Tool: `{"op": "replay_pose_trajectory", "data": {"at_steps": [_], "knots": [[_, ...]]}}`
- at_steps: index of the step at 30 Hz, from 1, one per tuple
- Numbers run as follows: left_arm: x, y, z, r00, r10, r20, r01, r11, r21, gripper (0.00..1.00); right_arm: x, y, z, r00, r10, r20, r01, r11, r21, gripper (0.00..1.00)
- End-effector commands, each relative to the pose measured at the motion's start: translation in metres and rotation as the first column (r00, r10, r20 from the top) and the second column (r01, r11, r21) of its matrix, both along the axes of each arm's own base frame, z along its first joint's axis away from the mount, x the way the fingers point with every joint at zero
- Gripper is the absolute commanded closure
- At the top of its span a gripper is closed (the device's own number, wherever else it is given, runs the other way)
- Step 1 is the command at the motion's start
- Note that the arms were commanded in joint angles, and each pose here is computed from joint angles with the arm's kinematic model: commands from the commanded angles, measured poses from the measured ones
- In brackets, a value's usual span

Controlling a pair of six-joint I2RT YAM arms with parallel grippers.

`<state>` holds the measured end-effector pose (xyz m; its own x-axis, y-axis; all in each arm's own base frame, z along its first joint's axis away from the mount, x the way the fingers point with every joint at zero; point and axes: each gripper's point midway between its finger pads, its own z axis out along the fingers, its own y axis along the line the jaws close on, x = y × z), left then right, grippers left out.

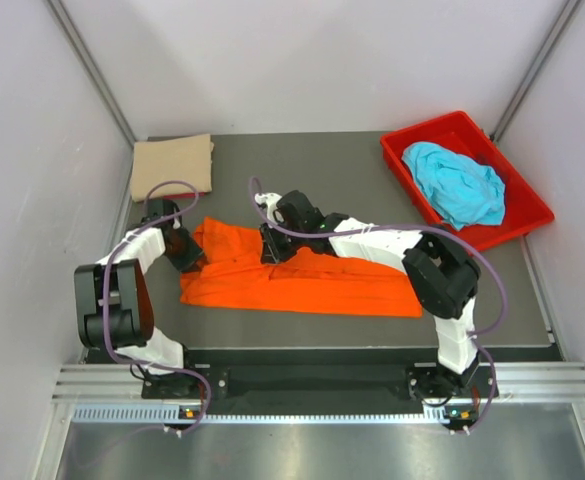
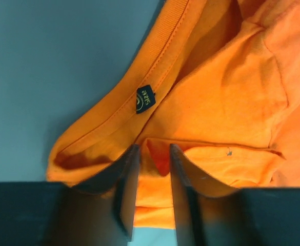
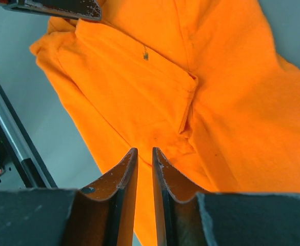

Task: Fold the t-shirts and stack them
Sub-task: Fold the tshirt

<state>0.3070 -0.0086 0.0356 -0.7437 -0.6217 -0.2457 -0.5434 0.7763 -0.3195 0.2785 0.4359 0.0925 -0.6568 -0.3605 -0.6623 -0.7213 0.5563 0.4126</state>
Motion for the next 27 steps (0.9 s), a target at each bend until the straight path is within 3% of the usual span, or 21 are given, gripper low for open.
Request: {"op": "replay_pose_trajectory", "data": {"at_steps": [1,2,5,14,27], "knots": [[0.012,-0.004,-0.004,0.999,-0.007,0.035,0.008,0.999,-0.034,0.69,0.007,0.000,0.034,0.998,-0.017,0.065,0.014,0.999,0.046,0.82],[0.009,-0.005,-0.005,1.000,-0.012,0.023,0.013,0.999,-0.039,0.81,0.008,-0.003,0.034,0.998,-0.026,0.058,0.024,0.999,0.045,0.82],[0.009,-0.006,0.002,0.999,-0.012,0.038,0.014,0.999,-0.040,1.00,0.013,-0.011,0.032,0.997,-0.056,0.043,0.054,0.997,0.046,0.82],[-0.017,-0.012,0.034,0.999,-0.006,0.035,0.005,1.000,0.021,1.00,0.021,-0.031,0.038,0.993,-0.113,0.027,0.110,0.991,0.069,0.82],[-0.065,-0.017,0.044,1.000,-0.004,-0.004,0.005,0.994,0.105,1.00,0.018,-0.034,0.043,0.993,-0.115,0.021,0.113,0.989,0.096,0.82]]}}
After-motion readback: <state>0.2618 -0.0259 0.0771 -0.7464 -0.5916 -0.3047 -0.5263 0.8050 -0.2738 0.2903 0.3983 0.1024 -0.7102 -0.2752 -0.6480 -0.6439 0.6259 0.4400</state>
